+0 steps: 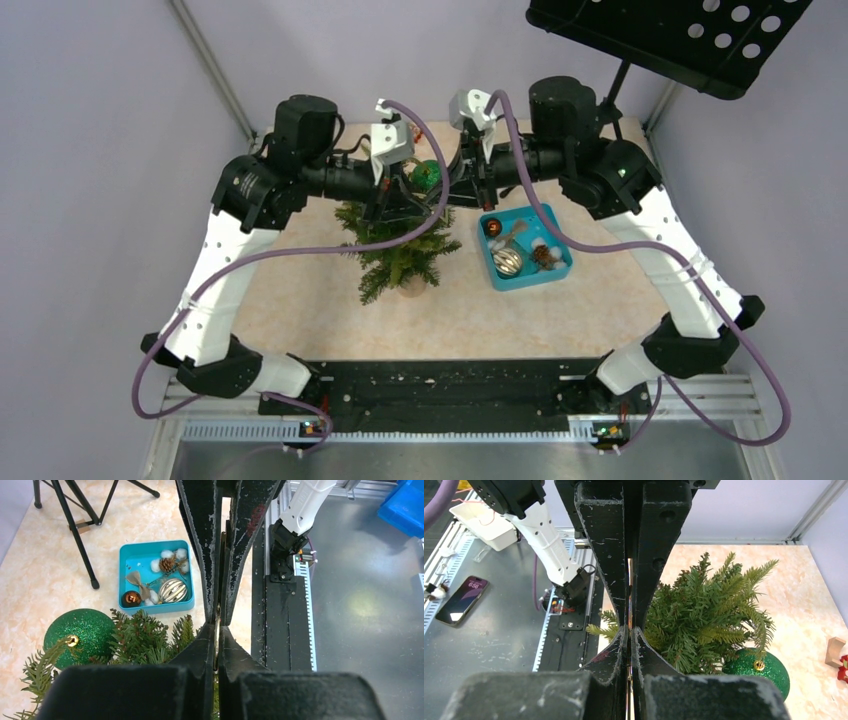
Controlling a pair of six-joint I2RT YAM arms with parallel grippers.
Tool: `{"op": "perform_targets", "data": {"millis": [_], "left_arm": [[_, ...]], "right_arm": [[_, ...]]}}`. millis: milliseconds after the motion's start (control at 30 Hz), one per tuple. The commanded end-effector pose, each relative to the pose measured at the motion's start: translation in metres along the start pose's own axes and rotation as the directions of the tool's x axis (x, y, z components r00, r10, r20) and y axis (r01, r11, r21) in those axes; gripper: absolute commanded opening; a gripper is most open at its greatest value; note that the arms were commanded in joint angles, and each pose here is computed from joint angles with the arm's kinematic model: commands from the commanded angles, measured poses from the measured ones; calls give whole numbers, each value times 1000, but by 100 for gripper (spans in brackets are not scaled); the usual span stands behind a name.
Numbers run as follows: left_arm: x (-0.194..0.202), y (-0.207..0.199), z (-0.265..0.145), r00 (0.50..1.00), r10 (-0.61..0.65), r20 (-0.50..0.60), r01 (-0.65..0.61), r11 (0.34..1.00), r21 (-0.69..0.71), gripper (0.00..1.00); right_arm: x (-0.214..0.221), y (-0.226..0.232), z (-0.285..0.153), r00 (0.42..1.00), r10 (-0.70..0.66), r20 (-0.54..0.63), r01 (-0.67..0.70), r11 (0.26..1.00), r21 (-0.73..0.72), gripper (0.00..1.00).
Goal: Decorate the small christmas tree
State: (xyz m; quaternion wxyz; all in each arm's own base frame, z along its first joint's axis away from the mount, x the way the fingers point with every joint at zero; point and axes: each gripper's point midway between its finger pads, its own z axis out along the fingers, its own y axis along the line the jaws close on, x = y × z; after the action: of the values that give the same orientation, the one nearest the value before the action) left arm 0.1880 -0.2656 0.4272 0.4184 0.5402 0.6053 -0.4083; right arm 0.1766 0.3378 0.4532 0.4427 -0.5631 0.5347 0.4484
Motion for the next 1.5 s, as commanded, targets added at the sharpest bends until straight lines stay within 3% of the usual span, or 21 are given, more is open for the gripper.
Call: {"op": "perform_targets", "data": {"millis": [0,100,133,233,267,300,567,633,733,767,967,1100,1200,1333,1467], "left_arm": [[-14,1,-4,997,61,51,-60,998,-19,0],[-15,2,-4,997,48,56,-46,999,-27,0],[-15,5,-4,998,28,64,-25,999,-46,0],[-22,28,-13,985,-93,146,112,986,-126,0],[-28,36,-20,974,-122,189,151,977,-149,0],[-33,44,-27,960,-159,231,198,967,-158,0],[-75,53,-76,895,-159,417,275,932,-235,0],[-84,59,-93,874,-146,464,301,912,-280,0],[-85,66,-112,878,-75,473,290,870,-399,0],[-81,70,-116,878,-73,473,302,852,-428,0],[-55,78,-115,855,-114,506,357,837,-415,0],[-60,94,-121,824,-31,566,320,850,-418,0],[-68,99,-118,823,39,567,241,880,-410,0],[-43,103,-107,860,-4,510,239,886,-398,0],[-48,99,-107,861,16,508,216,893,-394,0]], "right_arm": [[-18,11,-2,998,-45,53,47,998,-41,0],[-19,8,-1,998,-34,60,36,999,-26,0],[-21,5,-1,997,-30,66,30,1000,-6,6],[-30,-6,-5,994,-30,104,21,996,87,76],[-38,-9,-9,990,-43,132,27,993,115,92],[-44,-10,-12,987,-50,153,28,990,141,98],[-89,-4,-42,919,-123,375,29,969,246,99],[-81,-18,-41,911,-118,395,-8,953,304,86],[-51,-45,-29,917,-72,391,-87,923,376,57],[-43,-49,-24,923,-60,380,-94,923,374,55],[-33,-46,-10,916,-106,388,-29,945,325,55],[-15,-52,1,933,-96,346,-21,948,318,64],[-6,-53,11,943,-80,322,-15,959,283,68],[2,-59,18,953,-62,295,-22,961,275,67],[13,-60,24,966,-31,256,-38,965,261,67]]}}
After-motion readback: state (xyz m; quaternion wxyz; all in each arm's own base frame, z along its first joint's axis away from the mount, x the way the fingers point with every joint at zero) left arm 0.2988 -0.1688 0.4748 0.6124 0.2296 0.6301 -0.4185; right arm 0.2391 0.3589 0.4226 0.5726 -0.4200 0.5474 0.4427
